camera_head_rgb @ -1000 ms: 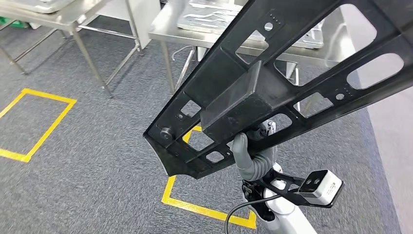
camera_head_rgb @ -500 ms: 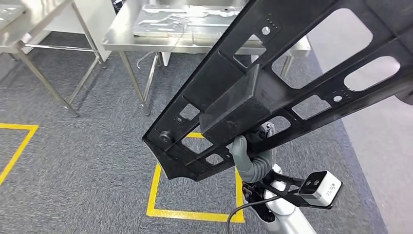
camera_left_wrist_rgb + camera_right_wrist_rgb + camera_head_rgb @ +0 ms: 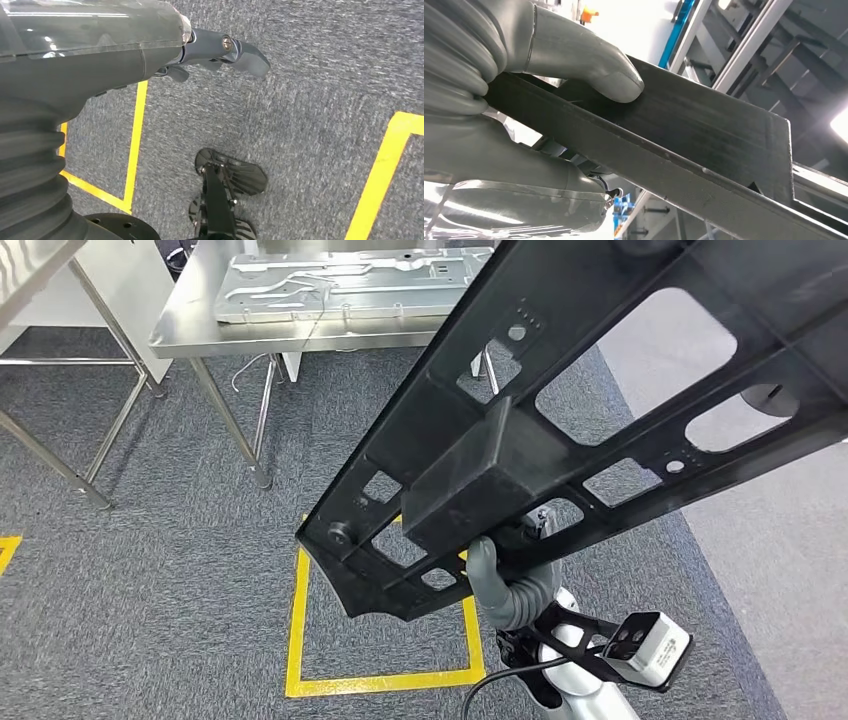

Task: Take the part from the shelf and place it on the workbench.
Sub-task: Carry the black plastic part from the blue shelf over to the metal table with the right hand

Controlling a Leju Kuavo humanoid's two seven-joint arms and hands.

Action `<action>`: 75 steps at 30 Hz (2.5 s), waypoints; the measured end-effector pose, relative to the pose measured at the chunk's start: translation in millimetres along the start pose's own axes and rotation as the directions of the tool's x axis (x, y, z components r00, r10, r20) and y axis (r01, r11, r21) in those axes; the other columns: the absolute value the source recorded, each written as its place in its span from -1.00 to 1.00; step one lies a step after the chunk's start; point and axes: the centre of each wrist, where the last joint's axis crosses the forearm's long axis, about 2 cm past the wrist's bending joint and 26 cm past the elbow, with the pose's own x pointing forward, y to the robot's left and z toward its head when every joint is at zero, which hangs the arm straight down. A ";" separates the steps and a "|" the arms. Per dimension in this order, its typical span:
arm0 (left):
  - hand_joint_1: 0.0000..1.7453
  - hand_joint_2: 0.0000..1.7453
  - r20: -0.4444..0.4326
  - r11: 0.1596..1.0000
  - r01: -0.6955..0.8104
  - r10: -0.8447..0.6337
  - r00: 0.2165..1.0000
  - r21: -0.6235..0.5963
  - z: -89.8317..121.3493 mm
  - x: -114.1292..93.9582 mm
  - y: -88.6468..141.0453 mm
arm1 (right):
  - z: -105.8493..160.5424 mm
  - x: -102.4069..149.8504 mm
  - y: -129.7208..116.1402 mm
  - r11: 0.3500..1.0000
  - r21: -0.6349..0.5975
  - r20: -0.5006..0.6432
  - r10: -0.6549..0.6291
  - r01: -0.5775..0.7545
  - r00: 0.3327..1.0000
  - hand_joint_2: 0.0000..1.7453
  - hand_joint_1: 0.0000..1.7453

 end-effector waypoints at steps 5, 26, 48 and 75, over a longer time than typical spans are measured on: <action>-1.00 1.00 0.016 1.000 -0.003 0.003 1.000 -0.013 0.0 -0.1 0.3 | 3.2 6.0 3.2 1.000 0.000 0.005 0.002 -0.002 1.000 1.00 1.00; -1.00 1.00 0.023 1.000 0.010 -0.009 1.000 -0.024 0.0 -2.9 6.0 | 9.3 9.5 0.2 1.000 -0.006 -0.006 0.015 -0.015 1.000 1.00 1.00; -1.00 1.00 0.020 0.999 0.036 -0.035 0.999 -0.025 -1.1 -0.1 8.2 | 11.6 3.1 -6.4 0.998 -0.032 -0.032 0.062 -0.063 0.998 1.00 1.00; -1.00 1.00 0.018 0.999 0.046 -0.045 0.999 -0.028 -0.9 0.1 6.3 | 14.2 -3.7 -2.3 0.996 -0.060 -0.054 0.063 -0.066 0.997 1.00 1.00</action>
